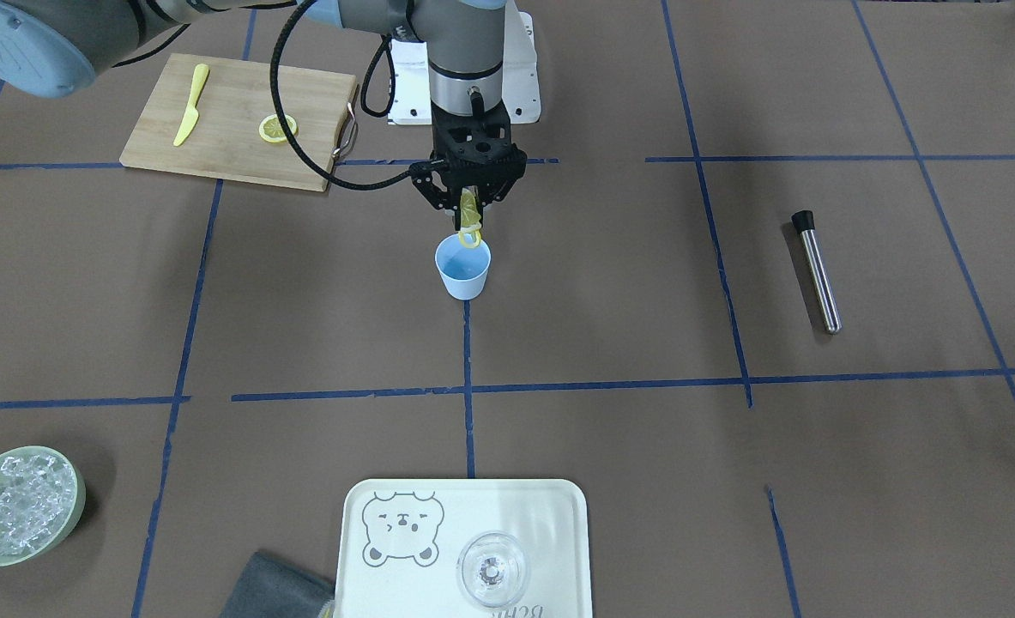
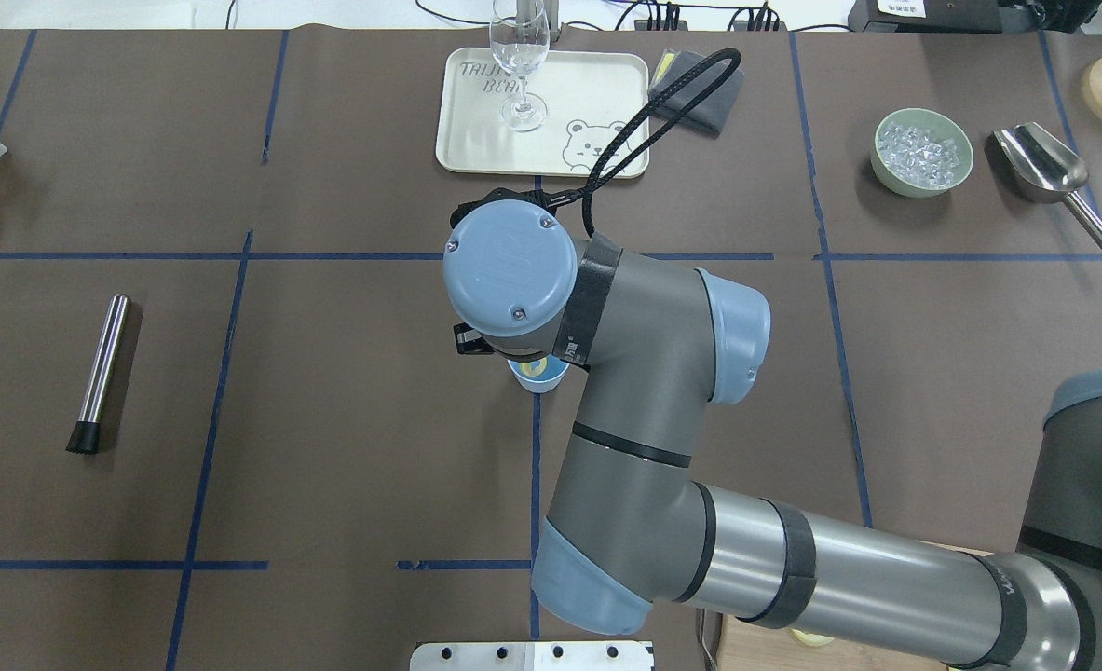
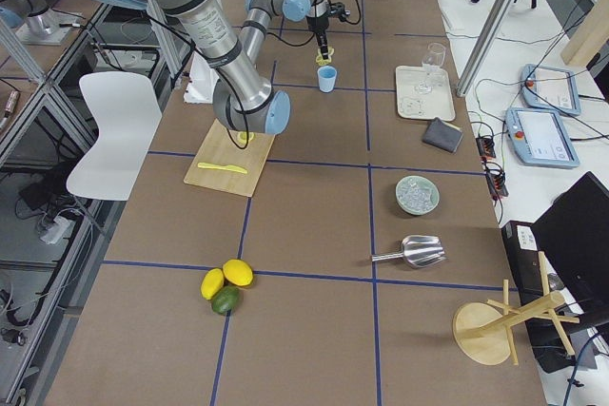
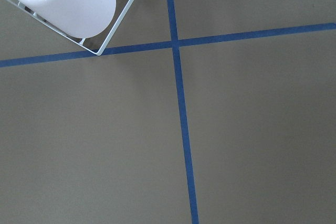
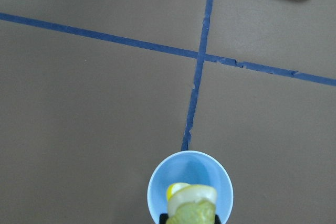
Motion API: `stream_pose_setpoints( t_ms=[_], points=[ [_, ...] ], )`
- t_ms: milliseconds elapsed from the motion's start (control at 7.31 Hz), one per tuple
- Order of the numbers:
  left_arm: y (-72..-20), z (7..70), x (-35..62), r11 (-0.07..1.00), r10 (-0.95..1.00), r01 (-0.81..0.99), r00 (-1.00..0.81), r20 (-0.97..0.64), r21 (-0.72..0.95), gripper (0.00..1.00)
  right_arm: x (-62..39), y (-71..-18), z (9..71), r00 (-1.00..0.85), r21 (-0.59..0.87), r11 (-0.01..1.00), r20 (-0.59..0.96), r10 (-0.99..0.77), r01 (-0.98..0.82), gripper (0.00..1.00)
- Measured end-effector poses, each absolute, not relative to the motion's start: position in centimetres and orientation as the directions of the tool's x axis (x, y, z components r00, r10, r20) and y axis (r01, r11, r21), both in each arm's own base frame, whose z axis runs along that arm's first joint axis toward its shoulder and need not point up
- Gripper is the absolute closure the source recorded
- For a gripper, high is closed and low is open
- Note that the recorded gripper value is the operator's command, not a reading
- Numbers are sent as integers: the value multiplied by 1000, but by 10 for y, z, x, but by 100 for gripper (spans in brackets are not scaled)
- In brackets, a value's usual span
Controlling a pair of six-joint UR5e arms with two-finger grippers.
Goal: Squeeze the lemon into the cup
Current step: 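Lift the lemon slice with the right gripper and carry it over the blue cup, then lower the lemon slice into the blue cup and open the right gripper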
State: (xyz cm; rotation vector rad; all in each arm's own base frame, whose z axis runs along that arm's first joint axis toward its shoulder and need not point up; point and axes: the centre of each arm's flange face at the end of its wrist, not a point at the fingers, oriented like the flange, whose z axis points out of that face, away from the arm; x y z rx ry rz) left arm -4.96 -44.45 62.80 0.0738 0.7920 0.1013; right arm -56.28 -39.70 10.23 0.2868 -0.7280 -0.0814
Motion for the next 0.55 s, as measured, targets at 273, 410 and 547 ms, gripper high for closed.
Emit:
stream_pose_setpoints(
  t_ms=[273, 410, 547],
  points=[
    [-445, 628, -50, 993, 119, -63, 698, -706, 105, 0, -569, -403, 108, 749, 285, 958, 641, -168, -28, 100],
    [-445, 628, -50, 992, 119, -63, 698, -706, 105, 0, -570, -404, 111, 752, 284, 958, 637, -167, -28, 100],
    [-445, 628, -50, 992, 119, -63, 698, -706, 105, 0, -571, -405, 114, 756, 284, 958, 633, -165, -28, 100]
  ],
)
